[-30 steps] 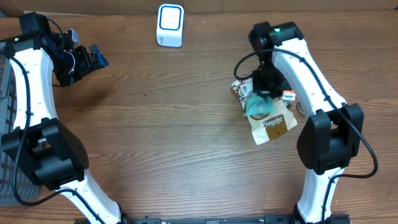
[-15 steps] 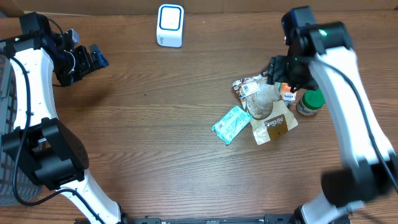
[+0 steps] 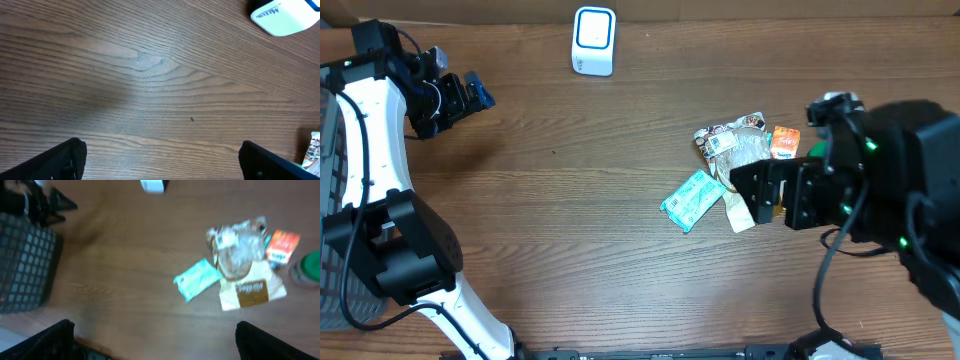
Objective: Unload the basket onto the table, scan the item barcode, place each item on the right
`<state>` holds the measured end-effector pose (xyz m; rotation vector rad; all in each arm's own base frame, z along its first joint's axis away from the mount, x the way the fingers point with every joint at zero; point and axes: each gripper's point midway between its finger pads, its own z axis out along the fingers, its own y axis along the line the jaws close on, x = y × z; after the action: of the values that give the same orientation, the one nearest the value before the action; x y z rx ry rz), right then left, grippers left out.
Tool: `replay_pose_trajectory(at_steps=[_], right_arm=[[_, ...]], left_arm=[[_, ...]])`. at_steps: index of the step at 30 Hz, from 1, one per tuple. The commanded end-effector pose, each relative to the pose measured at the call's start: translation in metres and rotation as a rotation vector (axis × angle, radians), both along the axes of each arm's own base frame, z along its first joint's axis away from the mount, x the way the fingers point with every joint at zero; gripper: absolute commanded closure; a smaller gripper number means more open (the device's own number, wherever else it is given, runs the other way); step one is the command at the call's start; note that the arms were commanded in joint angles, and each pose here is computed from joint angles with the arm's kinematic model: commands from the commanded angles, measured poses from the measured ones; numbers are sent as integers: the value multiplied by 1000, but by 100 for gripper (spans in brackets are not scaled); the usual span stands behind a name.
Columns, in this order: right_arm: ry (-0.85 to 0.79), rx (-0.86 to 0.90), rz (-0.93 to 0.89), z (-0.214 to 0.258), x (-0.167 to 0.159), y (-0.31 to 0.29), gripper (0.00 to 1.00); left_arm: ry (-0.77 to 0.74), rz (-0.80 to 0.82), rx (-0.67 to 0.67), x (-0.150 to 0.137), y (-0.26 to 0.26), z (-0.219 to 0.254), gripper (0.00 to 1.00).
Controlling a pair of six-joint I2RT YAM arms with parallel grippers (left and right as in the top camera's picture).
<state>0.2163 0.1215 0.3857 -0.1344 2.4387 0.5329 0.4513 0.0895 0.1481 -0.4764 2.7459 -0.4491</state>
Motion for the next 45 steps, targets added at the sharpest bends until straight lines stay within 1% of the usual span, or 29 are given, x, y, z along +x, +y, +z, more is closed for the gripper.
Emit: replay_pose_trajectory(at_steps=[1, 4, 6, 8, 10, 16, 19, 23, 25, 28, 32, 36, 45], right_arm=[[-133, -26, -85, 22, 1, -21, 0], [-174, -73, -184, 21, 9, -43, 0], [-206, -72, -239, 20, 14, -55, 0], [-274, -32, -306, 10, 20, -70, 0], [-316, 9, -314, -2, 18, -73, 0], [-511, 90, -366, -69, 12, -87, 0], [-603, 130, -357, -100, 15, -88, 0], [-784, 152, -343, -141, 21, -89, 0], [-822, 157, -345, -156, 23, -90, 0], [-848, 158, -354, -177, 24, -92, 0], [-827, 123, -425, -197, 27, -104, 0], [-799, 112, -436, -214, 29, -106, 0], [-801, 117, -427, -214, 29, -104, 0]], left_arm=[[-22, -20, 14, 3, -2, 6, 0], [-22, -20, 14, 3, -2, 6, 0], [-21, -20, 14, 3, -2, 6, 0], [-21, -20, 14, 3, -2, 6, 0], [-22, -20, 14, 3, -2, 6, 0], [-22, -20, 14, 3, -2, 6, 0], [-22, -20, 14, 3, -2, 6, 0], [-22, -20, 14, 3, -2, 6, 0], [-22, -21, 14, 3, -2, 6, 0], [-22, -20, 14, 3, -2, 6, 1], [-21, -20, 14, 3, -2, 6, 0], [-21, -20, 14, 3, -2, 6, 0], [-22, -20, 14, 3, -2, 6, 0]])
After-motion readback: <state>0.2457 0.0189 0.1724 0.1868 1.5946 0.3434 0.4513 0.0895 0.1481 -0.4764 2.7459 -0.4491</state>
